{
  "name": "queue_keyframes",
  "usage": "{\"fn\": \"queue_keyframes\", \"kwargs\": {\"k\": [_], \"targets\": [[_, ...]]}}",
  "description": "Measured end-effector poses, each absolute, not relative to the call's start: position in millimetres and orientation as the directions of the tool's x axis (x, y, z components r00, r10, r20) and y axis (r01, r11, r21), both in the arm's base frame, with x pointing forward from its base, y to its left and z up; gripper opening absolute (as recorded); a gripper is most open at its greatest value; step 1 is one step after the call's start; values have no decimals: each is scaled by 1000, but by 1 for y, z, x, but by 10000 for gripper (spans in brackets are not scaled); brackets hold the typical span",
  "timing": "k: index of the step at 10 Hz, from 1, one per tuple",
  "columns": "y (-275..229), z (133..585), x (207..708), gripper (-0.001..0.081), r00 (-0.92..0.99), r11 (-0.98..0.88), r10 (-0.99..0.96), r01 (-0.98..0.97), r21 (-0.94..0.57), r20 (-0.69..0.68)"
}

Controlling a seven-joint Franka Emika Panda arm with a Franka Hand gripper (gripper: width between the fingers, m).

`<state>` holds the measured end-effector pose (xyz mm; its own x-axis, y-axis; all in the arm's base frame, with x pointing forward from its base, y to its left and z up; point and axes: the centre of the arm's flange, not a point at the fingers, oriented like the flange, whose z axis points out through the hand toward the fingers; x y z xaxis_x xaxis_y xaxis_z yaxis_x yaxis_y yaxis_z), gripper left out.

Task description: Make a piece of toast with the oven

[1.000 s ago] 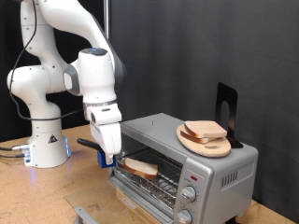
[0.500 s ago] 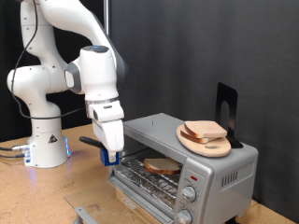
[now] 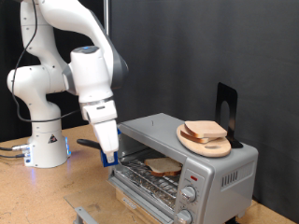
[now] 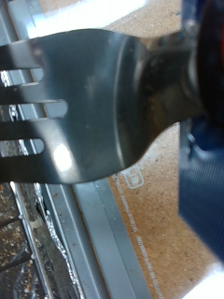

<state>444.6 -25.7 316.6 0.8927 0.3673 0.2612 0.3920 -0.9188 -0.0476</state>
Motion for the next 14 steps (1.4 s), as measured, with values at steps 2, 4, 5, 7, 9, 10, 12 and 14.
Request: {"fn": "queue_keyframes", "kwargs": {"k": [2, 4, 5, 7, 9, 10, 12, 14], "targets": [[-48, 314, 431, 425, 902, -926, 333, 368, -86, 275], [-72, 310, 413, 425, 919, -937, 292, 331, -113, 266], [-77, 313, 407, 425, 921, -939, 280, 322, -123, 272], [-76, 311, 407, 425, 921, -936, 282, 326, -134, 270], [-83, 320, 404, 425, 912, -924, 269, 335, -183, 308], [-87, 329, 402, 425, 905, -916, 264, 343, -207, 333], [-92, 355, 399, 425, 889, -904, 257, 360, -231, 380], [-90, 379, 396, 425, 871, -900, 248, 369, -232, 423]]}}
